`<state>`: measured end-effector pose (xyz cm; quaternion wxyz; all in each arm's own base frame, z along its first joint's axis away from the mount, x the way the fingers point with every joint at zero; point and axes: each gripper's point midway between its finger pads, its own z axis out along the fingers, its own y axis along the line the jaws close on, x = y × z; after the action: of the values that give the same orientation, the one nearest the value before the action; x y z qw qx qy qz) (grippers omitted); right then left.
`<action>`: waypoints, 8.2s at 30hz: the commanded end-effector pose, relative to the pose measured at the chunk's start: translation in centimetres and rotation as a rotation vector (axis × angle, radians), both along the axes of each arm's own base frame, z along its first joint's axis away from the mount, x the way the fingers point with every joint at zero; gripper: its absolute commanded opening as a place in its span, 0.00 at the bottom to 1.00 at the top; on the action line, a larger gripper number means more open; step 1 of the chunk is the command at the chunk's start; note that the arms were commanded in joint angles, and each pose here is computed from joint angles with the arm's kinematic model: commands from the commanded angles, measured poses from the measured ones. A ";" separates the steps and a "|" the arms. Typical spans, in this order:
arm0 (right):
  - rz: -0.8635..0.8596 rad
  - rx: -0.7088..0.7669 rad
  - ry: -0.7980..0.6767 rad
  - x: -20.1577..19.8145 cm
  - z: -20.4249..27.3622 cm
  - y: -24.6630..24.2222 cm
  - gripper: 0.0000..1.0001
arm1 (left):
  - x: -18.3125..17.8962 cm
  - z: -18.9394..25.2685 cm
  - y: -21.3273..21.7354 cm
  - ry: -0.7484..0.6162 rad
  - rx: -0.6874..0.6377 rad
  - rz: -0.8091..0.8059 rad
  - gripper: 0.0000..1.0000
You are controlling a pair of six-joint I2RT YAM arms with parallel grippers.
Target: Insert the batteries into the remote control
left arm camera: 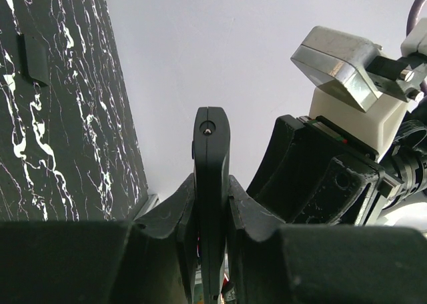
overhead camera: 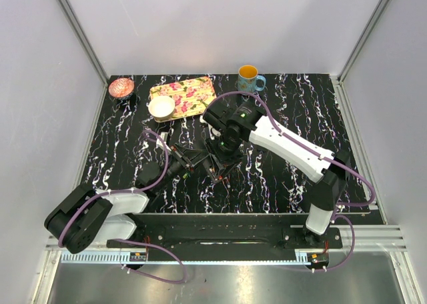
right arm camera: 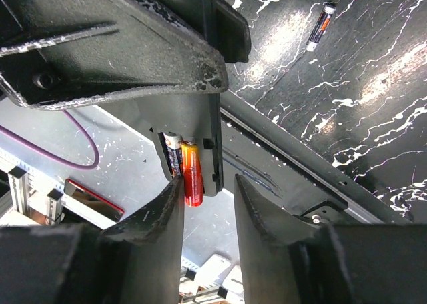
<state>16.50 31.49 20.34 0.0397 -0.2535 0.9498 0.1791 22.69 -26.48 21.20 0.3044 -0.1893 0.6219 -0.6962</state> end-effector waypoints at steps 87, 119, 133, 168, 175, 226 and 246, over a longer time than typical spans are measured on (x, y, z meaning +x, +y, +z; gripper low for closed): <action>0.027 0.978 -0.687 -0.3 5.6 -1.3 0.75 | -1.3 7.3 -0.8 -0.032 -0.078 -0.154 0.00; -0.009 1.040 -0.500 1.7 5.2 0.7 0.64 | -3.3 8.6 -0.7 -0.099 -0.089 -0.199 0.00; -0.050 1.060 -0.398 2.2 4.8 0.1 0.56 | -3.7 9.6 -0.7 -0.120 -0.106 -0.213 0.00; -0.141 0.892 -0.296 3.5 0.9 -0.1 0.24 | -3.9 10.0 -0.5 -0.138 -0.114 -0.213 0.00; -0.162 0.982 -0.328 3.9 4.9 0.4 0.72 | -3.0 7.7 -0.7 -0.109 -0.044 -0.176 0.00; -0.810 -0.252 -0.366 22.6 -17.0 -17.0 0.67 | -2.9 2.5 3.3 -0.159 0.228 0.017 0.00; -0.749 -0.260 -0.255 19.3 -20.5 -18.3 0.34 | -2.7 2.2 2.7 -0.143 0.216 -0.009 0.00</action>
<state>38.10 14.16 1.45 0.2215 0.0969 0.9703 0.0077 20.08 -23.58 21.32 0.3496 -0.1212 0.6955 -0.6159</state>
